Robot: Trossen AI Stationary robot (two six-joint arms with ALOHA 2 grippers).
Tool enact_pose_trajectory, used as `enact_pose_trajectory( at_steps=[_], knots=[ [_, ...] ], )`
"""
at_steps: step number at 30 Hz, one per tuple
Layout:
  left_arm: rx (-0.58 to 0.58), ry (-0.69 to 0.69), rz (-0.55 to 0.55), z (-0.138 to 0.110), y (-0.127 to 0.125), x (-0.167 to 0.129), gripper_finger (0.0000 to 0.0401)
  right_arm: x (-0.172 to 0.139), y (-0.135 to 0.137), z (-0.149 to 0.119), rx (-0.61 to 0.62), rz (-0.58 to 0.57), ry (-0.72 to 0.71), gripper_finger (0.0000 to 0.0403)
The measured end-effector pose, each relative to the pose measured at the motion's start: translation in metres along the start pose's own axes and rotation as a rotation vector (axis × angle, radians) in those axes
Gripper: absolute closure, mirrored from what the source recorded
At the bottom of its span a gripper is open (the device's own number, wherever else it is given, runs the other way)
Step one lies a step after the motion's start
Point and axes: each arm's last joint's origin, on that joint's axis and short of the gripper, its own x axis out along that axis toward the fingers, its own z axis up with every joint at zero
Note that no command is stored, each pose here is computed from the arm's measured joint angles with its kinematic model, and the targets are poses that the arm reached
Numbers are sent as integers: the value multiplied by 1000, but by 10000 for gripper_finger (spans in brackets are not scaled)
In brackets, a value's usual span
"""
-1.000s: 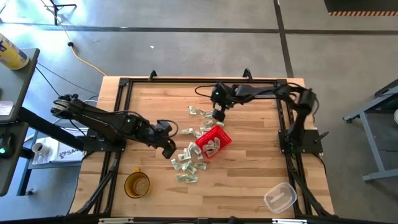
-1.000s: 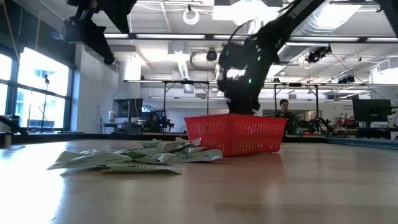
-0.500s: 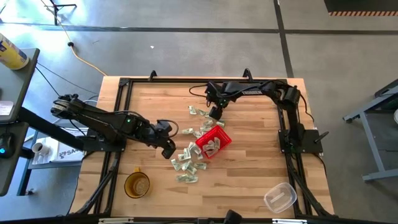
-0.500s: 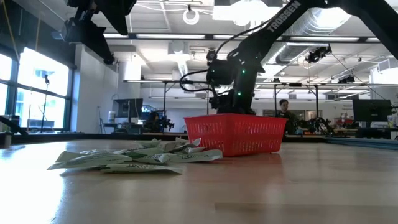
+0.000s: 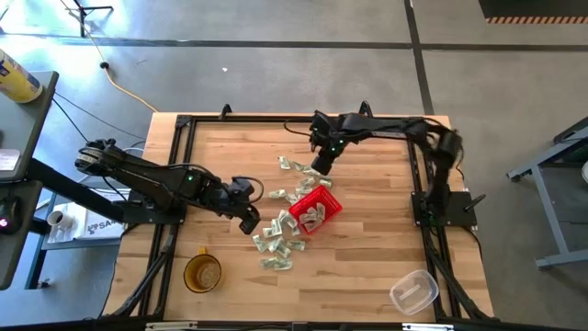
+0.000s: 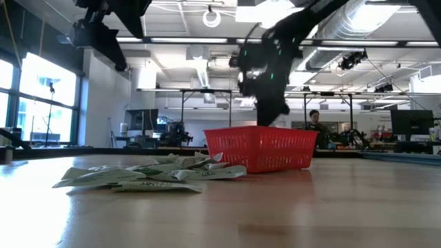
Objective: Pick and place items into bin
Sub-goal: Put the green stevia packet into the red bin, then put the light green stevia packet into the red bin
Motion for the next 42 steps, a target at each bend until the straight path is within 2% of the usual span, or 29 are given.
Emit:
enact_pose_trajectory(
  at_steps=[5,8,10,11,13,16,19,20,21,23,25,28,32,36,40,42],
  knots=[
    [9,-17,9,1,0,0,55,-43,47,-8,-72,311,-58,397],
    [21,-19,10,1,0,0,55,-45,82,-20,-143,442,9,380],
    [23,-19,10,1,0,0,55,-37,105,-28,-178,473,43,362],
    [23,-19,10,1,0,0,55,-34,116,-32,-206,462,35,350],
    [18,-19,9,1,0,0,55,-29,134,-37,-247,357,-18,321],
    [-2,-20,8,1,0,0,55,-27,145,-43,-325,91,-100,271],
    [-28,-16,1,1,-1,0,55,-32,139,-42,-388,-203,-170,228],
    [-35,-12,-2,1,-1,0,55,-35,134,-39,-389,-252,-187,218],
    [-39,-5,-7,0,-1,0,55,-37,126,-35,-381,-254,-190,211],
    [-46,4,-12,0,-1,0,55,-34,102,-25,-320,-169,-163,201],
    [-46,3,-12,0,-1,0,55,-19,71,-15,-218,-92,-127,198],
    [-46,3,-12,0,-1,0,55,1,35,-4,-87,-64,-110,198],
    [-44,5,-9,0,-1,0,55,19,36,-3,-191,-65,-80,196],
    [-24,7,-5,0,0,0,55,37,46,-7,-300,-181,-52,196],
    [1,7,-4,0,0,0,55,51,39,-4,-263,-205,-46,197],
    [7,5,-4,0,0,0,55,59,33,-5,-221,-175,-25,200]
  ],
)
